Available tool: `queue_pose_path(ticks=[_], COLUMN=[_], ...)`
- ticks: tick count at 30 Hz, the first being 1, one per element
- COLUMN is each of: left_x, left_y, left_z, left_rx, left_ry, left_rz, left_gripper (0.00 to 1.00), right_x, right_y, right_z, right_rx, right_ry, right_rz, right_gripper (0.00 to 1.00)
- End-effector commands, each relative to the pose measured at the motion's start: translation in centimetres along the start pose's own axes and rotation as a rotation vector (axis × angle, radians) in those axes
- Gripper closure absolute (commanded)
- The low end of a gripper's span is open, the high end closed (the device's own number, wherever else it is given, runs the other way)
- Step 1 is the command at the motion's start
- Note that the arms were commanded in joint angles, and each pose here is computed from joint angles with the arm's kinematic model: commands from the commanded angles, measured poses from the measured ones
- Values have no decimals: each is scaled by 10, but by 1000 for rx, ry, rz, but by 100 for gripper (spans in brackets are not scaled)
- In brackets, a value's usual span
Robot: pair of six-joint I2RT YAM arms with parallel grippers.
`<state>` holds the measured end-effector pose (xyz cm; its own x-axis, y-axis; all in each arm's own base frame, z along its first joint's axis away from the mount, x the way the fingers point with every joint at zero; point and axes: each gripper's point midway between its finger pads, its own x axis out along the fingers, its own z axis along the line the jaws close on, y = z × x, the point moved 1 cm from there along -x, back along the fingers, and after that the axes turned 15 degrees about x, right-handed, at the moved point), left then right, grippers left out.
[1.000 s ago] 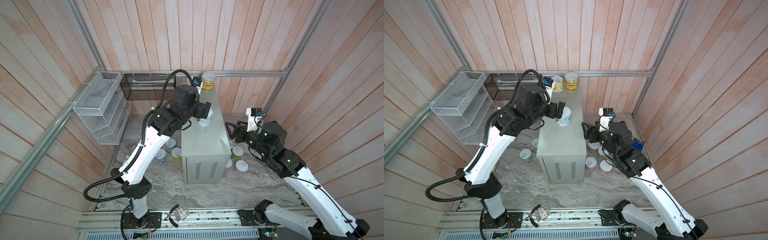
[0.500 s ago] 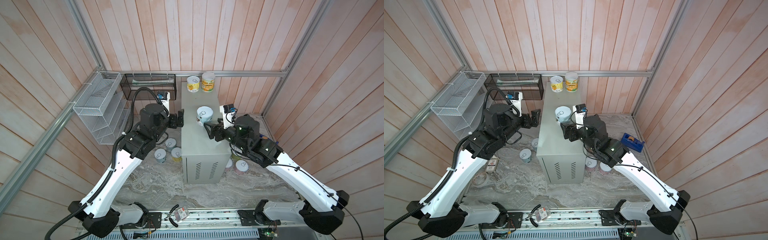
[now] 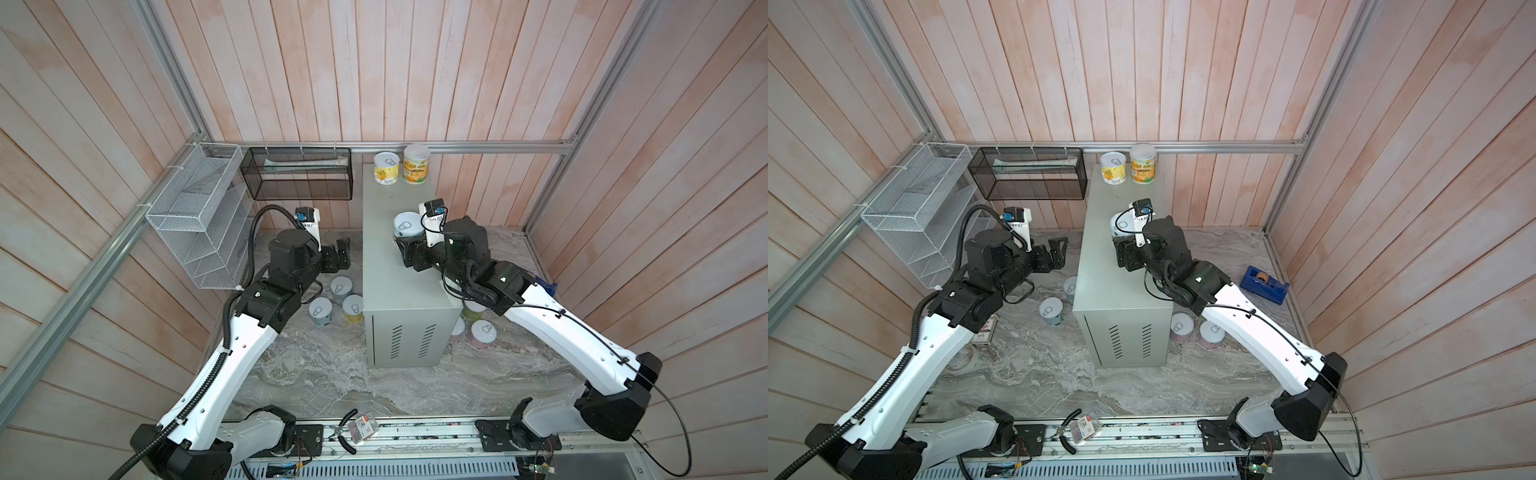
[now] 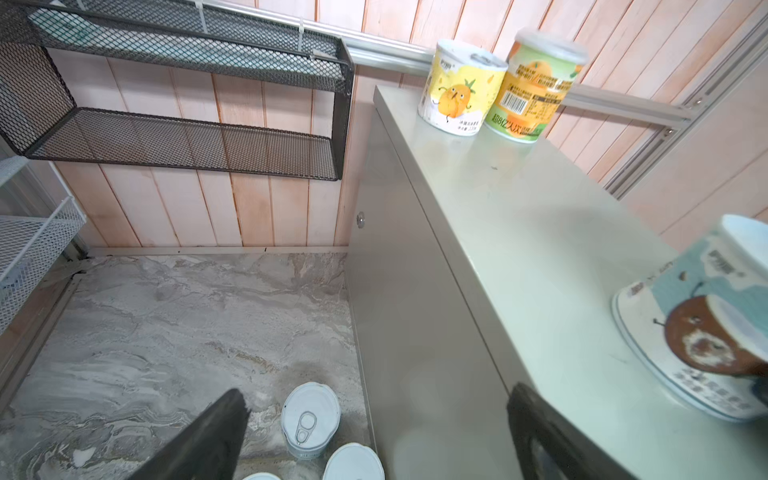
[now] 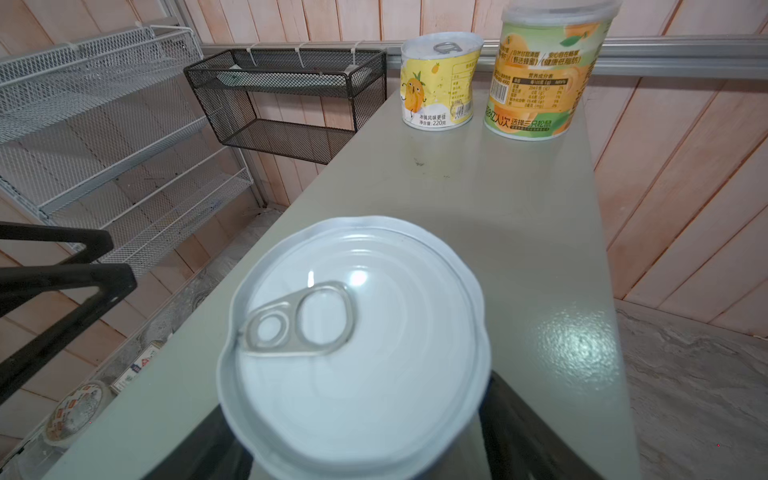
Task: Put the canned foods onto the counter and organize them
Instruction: 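Close the right gripper on the light-blue can while the left gripper releases it, then set the light-blue can beside the yellow can with the right gripper while the left lowers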
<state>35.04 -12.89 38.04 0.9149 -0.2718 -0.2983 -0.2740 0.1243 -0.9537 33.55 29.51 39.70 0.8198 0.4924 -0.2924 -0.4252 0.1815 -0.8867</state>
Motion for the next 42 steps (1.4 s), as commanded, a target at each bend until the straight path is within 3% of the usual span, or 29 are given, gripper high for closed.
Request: queue_pose_path(ticks=[1,24,32,42], left_x=[0,25,26,24], left_y=[-1,29,34,37], left_z=[0,7,16,20], left_rx=[-24,-64,-75,-80], left_ry=[26,67,57,51], left_rz=[-28,9,11,12], left_gripper=[1,3,3,3], right_x=[6,87,121,132], right_y=[-21,-103,-101,-95], right_z=[-7,-49,-64,-85], right_rx=[-31,-2,-42,-55], right_ry=[56,81,162,257], right_rz=[-54,-156,-156,-163], right_gripper=[23,35,35,33])
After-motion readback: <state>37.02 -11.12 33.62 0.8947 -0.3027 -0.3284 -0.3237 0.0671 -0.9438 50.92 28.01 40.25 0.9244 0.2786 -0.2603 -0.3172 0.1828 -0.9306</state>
